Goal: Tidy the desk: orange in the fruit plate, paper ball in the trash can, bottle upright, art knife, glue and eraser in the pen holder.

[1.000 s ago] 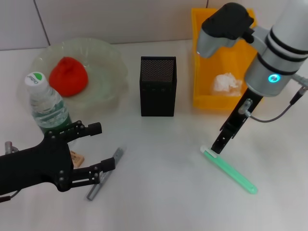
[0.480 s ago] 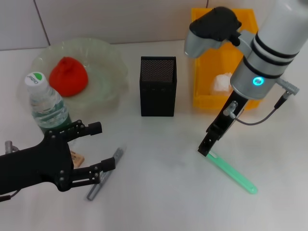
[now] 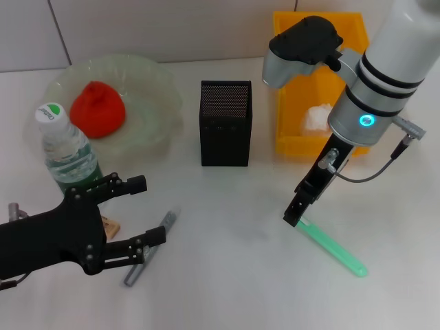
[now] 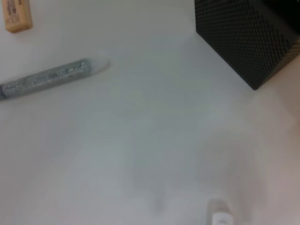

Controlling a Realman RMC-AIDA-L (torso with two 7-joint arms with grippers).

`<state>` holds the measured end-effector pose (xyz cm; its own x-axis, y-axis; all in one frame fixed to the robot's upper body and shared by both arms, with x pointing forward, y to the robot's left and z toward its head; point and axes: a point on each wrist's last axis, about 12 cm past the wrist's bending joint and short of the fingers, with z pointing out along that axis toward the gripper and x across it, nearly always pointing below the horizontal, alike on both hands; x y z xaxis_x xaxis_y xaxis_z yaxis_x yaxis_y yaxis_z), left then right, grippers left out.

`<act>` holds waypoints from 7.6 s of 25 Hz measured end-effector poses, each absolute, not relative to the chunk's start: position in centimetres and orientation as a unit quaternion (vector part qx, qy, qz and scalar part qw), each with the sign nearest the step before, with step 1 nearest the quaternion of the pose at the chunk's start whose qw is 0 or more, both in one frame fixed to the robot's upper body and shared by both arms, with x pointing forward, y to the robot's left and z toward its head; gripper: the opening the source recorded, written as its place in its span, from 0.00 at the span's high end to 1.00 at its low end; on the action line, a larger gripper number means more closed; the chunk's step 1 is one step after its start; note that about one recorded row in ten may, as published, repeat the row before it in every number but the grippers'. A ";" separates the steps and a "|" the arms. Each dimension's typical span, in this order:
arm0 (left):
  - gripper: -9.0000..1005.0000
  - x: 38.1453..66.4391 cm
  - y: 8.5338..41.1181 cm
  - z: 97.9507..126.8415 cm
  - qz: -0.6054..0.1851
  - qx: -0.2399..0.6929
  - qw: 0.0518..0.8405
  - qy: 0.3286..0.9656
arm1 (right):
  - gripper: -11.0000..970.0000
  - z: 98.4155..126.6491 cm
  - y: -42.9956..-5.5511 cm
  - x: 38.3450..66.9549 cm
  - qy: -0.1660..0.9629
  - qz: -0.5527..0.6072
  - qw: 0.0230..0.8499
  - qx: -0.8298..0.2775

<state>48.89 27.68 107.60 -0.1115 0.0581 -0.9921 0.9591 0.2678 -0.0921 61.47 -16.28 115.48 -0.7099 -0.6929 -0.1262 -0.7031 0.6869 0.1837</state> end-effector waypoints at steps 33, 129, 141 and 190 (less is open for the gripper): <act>0.15 48.8 27.7 107.4 -0.433 0.419 0.519 0.606 | 0.21 113.8 -15.9 61.3 0.918 0.091 0.015 -0.386; 0.15 48.7 27.5 107.4 -0.435 0.420 0.517 0.606 | 0.72 112.8 -15.8 61.1 0.922 0.098 0.014 -0.375; 0.15 48.8 27.3 107.4 -0.436 0.421 0.517 0.605 | 0.86 112.8 -16.0 61.1 0.922 0.098 0.014 -0.374; 0.15 48.9 27.2 107.4 -0.437 0.419 0.517 0.605 | 0.95 117.1 -15.9 61.5 0.910 0.094 0.088 -0.393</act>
